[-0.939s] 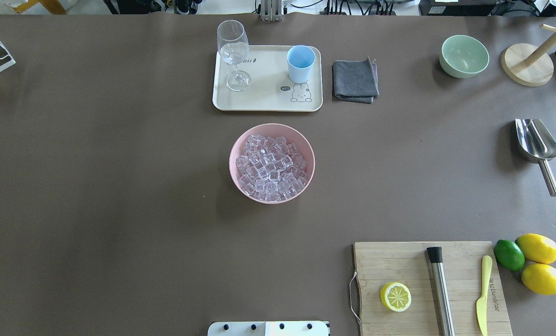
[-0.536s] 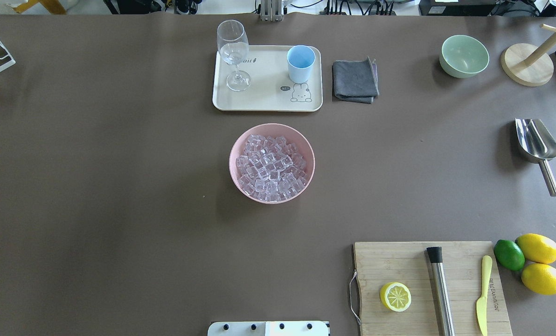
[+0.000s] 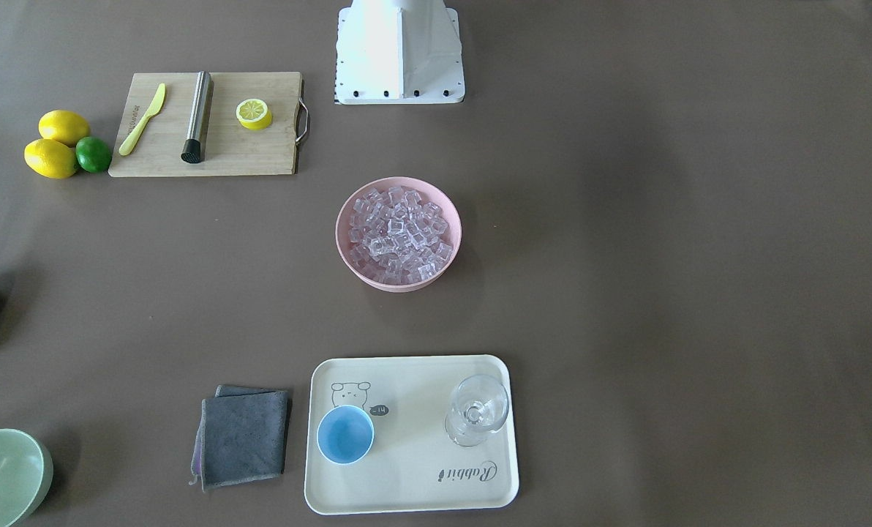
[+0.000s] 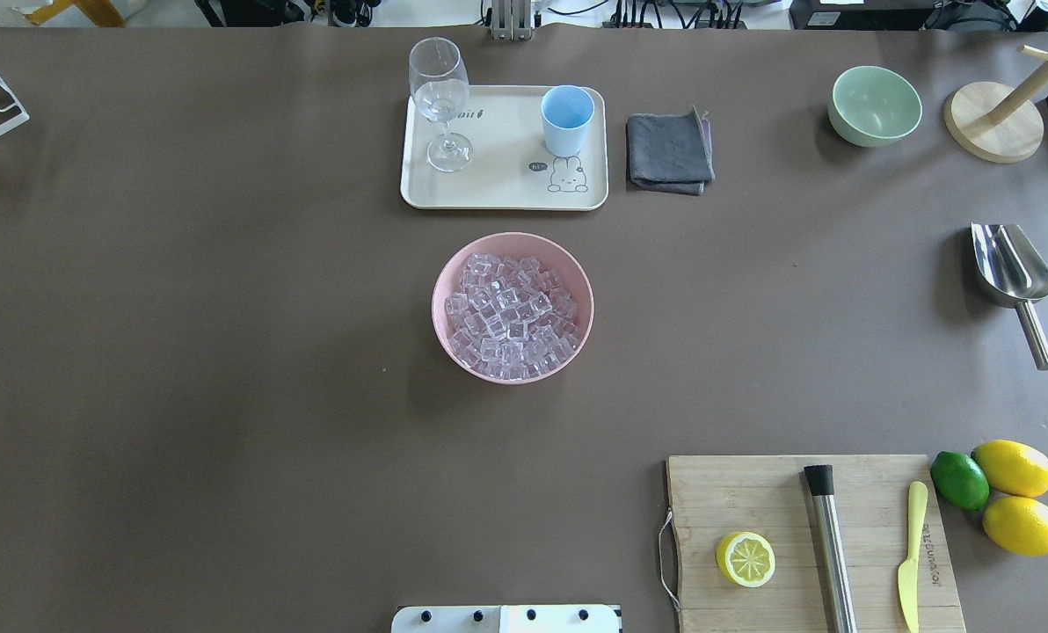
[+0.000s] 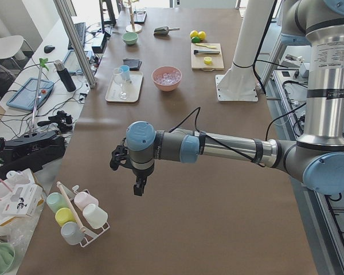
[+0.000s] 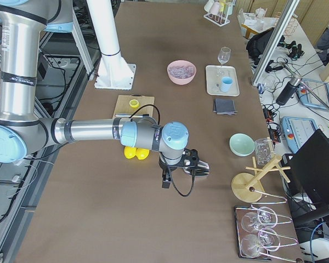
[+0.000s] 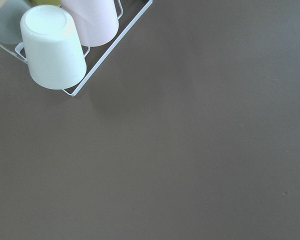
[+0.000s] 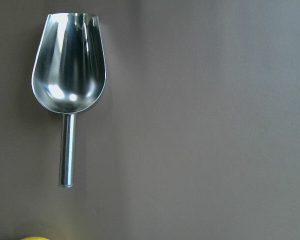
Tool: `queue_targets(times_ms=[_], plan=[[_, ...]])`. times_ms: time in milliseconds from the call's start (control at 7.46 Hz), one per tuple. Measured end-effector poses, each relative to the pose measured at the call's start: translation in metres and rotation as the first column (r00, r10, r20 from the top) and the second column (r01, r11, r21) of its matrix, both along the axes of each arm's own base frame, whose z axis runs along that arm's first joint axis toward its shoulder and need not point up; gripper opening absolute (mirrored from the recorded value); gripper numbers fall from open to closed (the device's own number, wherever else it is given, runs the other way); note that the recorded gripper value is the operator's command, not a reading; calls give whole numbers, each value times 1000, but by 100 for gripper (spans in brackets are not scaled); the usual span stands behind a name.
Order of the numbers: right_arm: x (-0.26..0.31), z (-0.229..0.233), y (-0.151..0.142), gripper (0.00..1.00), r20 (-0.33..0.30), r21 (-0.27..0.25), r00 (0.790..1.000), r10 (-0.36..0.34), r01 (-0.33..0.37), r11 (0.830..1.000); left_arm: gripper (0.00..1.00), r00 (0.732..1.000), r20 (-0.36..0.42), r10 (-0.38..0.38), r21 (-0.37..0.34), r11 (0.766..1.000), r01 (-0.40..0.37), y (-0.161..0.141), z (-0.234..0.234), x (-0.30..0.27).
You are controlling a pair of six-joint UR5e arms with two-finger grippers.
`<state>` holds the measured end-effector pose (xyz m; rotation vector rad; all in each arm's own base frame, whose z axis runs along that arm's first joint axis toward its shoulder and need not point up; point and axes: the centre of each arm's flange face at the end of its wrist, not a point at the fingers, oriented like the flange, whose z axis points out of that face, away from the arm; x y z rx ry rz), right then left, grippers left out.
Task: Put ice in cup with scoop
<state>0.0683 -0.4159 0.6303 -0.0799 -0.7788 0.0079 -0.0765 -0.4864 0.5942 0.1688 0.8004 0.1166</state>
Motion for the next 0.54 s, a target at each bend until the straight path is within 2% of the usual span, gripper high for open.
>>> queue_targets(times_ms=[402,536], plan=[[-15,-6,-4,100,-15,-59,999,52,-53,997,99,999,2,37,64,997,-37,-3,-31,18],[-26,-10,-9,100,-20,-63,996,85,-87,994,99,998,3,57,85,995,-57,-5,-41,28]])
